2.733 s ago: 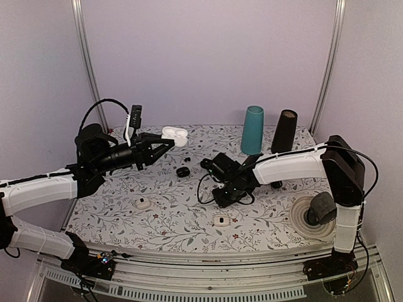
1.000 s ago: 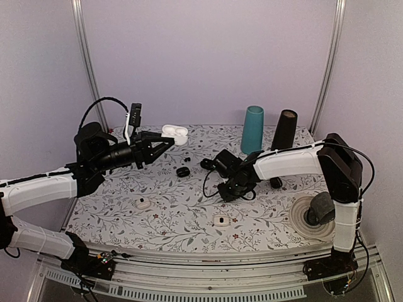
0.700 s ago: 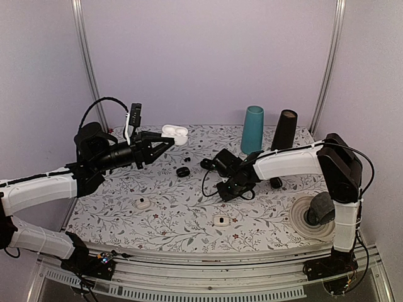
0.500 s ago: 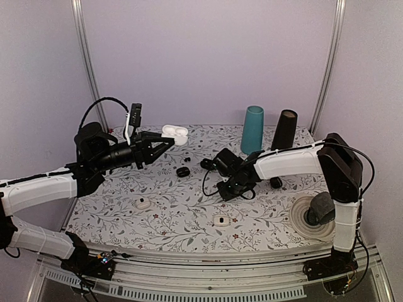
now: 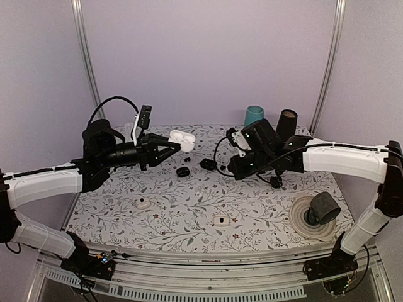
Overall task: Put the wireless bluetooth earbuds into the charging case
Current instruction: Pick up the right earbud from the center of the board.
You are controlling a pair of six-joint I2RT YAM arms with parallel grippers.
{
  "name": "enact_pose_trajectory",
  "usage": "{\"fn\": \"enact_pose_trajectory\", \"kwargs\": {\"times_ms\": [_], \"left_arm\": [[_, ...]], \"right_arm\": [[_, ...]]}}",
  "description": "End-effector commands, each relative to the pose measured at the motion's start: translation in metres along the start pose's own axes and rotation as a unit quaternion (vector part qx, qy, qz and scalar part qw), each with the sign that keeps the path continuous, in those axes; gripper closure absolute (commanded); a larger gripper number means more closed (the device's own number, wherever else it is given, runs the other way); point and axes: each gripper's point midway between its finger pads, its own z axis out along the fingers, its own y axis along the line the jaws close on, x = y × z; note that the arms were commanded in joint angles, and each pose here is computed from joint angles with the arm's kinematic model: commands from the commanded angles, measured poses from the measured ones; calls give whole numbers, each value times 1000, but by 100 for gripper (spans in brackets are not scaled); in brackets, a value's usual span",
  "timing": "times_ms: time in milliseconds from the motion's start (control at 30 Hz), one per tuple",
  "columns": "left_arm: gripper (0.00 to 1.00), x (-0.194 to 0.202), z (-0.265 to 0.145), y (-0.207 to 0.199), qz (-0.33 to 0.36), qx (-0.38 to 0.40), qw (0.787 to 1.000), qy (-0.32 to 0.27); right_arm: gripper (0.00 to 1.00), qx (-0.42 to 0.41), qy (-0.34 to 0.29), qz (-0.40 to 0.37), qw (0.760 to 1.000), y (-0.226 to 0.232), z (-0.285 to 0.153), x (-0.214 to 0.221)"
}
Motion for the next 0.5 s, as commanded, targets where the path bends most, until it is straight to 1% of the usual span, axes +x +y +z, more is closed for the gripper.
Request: {"fn": "enact_pose_trajectory", "kwargs": {"times_ms": [0,167,467], "left_arm": [[100,-3,4,-7,19,36,999,11],[100,4,8,-6,16,48,998,26],[100,15,12,-8,11,68,996,48]], "right_arm": [[97,-81,-55,-28,995,24,-37,-19],[97,-126,-102,-48,986,37,-75,-36],[97,-209,-157,-82,962,64,-124,-49]]}}
